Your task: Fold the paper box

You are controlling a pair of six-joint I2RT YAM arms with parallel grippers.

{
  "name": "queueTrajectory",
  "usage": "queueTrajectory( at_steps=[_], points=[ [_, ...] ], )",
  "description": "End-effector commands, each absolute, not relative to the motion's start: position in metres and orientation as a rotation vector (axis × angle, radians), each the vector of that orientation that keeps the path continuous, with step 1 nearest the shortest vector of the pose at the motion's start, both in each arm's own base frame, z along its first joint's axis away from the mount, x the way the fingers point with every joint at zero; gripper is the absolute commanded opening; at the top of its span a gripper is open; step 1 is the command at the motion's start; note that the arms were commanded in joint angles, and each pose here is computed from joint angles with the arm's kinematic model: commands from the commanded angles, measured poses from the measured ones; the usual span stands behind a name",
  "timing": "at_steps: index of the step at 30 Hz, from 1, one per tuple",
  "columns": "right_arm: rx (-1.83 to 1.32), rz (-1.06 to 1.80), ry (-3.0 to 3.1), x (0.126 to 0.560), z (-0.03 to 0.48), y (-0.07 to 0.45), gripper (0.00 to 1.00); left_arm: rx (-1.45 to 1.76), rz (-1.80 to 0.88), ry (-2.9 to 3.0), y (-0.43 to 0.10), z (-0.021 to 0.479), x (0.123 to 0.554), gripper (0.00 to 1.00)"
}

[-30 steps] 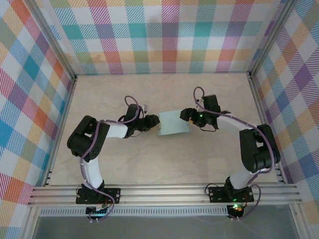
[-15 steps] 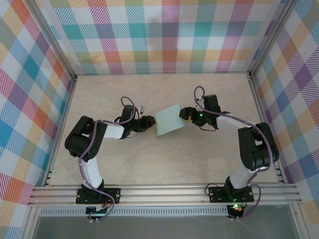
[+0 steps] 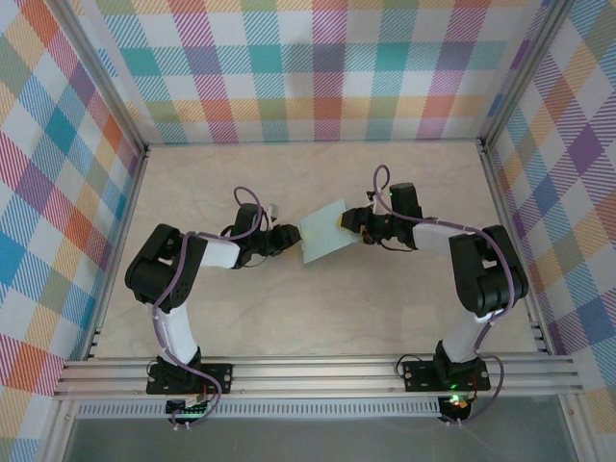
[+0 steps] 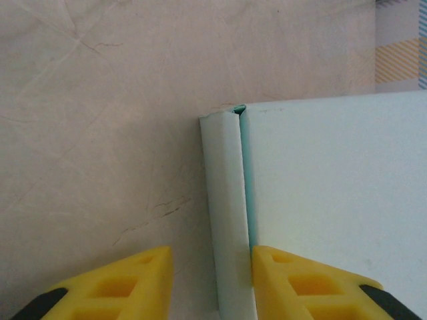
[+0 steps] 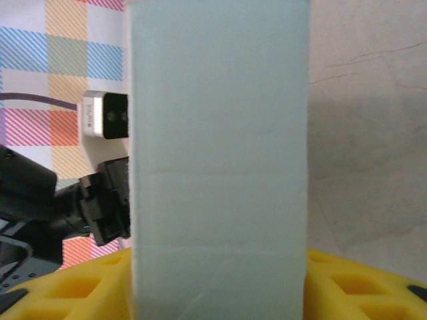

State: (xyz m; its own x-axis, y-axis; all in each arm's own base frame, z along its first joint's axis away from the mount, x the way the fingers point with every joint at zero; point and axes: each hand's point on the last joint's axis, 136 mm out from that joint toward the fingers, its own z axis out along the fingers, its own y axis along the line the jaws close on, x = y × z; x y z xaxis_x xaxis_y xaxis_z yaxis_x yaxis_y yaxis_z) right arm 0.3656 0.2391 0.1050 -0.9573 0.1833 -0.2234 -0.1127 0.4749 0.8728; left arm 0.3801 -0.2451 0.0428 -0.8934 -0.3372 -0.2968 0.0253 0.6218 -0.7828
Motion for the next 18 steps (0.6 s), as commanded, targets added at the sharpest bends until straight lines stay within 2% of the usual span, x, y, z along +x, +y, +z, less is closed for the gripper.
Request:
queueTrajectory(
  at_steps=[1, 8, 12, 15, 18],
  points=[
    [0.018, 1.597, 2.378, 0.368, 0.121, 0.247, 0.53, -0.25, -1.142, 2.469, -0.238, 0.033, 0.377, 0.37],
    [0.046, 1.583, 2.406, 0.368, 0.118, 0.244, 0.41, -0.246, -1.127, 2.452, -0.238, 0.04, 0.382, 0.41],
    [0.064, 1.582, 2.413, 0.369, 0.119, 0.241, 0.39, -0.225, -1.114, 2.426, -0.236, 0.047, 0.384, 0.51],
    [0.085, 1.592, 2.408, 0.37, 0.122, 0.239, 0.39, -0.191, -1.084, 2.377, -0.233, 0.06, 0.386, 0.55],
    [0.101, 1.607, 2.388, 0.372, 0.128, 0.235, 0.38, -0.107, -1.004, 2.3, -0.226, 0.082, 0.389, 0.65]
  ],
)
